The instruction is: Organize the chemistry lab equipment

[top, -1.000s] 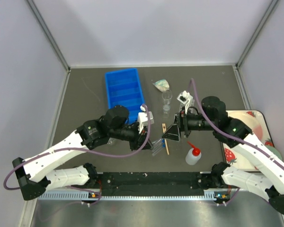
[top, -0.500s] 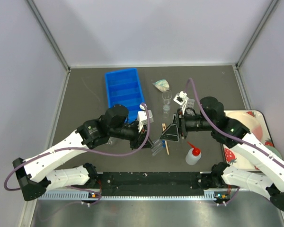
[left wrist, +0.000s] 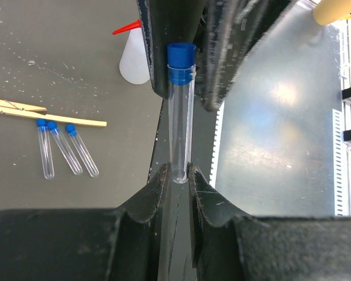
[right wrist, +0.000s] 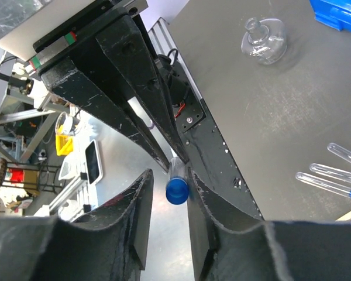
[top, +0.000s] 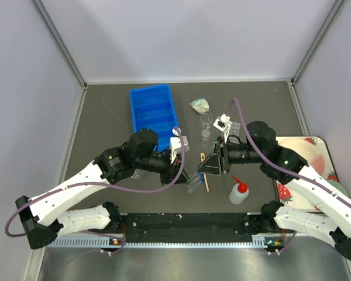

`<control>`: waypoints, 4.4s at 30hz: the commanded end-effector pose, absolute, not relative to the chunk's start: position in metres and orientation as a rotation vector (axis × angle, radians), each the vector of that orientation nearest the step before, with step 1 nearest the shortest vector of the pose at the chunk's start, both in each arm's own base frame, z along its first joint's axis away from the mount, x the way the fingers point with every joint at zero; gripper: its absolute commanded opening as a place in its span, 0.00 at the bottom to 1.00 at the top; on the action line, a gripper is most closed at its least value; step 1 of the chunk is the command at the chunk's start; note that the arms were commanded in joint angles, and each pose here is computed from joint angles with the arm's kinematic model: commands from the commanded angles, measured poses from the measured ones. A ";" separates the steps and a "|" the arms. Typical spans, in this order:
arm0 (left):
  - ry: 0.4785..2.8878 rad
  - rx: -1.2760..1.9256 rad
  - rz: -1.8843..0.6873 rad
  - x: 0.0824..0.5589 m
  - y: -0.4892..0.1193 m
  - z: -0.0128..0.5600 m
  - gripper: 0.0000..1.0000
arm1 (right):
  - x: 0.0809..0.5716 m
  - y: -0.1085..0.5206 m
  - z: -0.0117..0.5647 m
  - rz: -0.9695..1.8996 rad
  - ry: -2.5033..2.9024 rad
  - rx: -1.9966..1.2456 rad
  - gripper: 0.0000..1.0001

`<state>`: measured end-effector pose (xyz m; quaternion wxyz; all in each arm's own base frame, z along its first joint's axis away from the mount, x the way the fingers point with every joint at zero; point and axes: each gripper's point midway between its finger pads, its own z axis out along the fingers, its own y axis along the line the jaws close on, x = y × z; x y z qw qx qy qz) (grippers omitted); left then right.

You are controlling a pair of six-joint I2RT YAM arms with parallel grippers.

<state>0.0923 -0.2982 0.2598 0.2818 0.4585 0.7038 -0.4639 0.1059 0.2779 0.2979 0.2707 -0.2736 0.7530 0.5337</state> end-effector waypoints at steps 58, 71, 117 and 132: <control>1.925 0.588 -0.603 0.179 -0.207 0.263 0.99 | 0.446 0.069 0.192 -0.021 2.236 0.244 0.00; 1.918 0.604 -0.618 0.175 -0.207 0.262 0.99 | 0.444 0.070 0.152 -0.030 2.290 0.256 0.00; 1.912 0.619 -0.623 0.174 -0.208 0.262 0.99 | 0.443 0.072 0.091 -0.058 2.389 0.269 0.00; 1.919 0.624 -0.624 0.174 -0.210 0.260 0.99 | 0.442 0.068 0.091 -0.074 2.381 0.282 0.44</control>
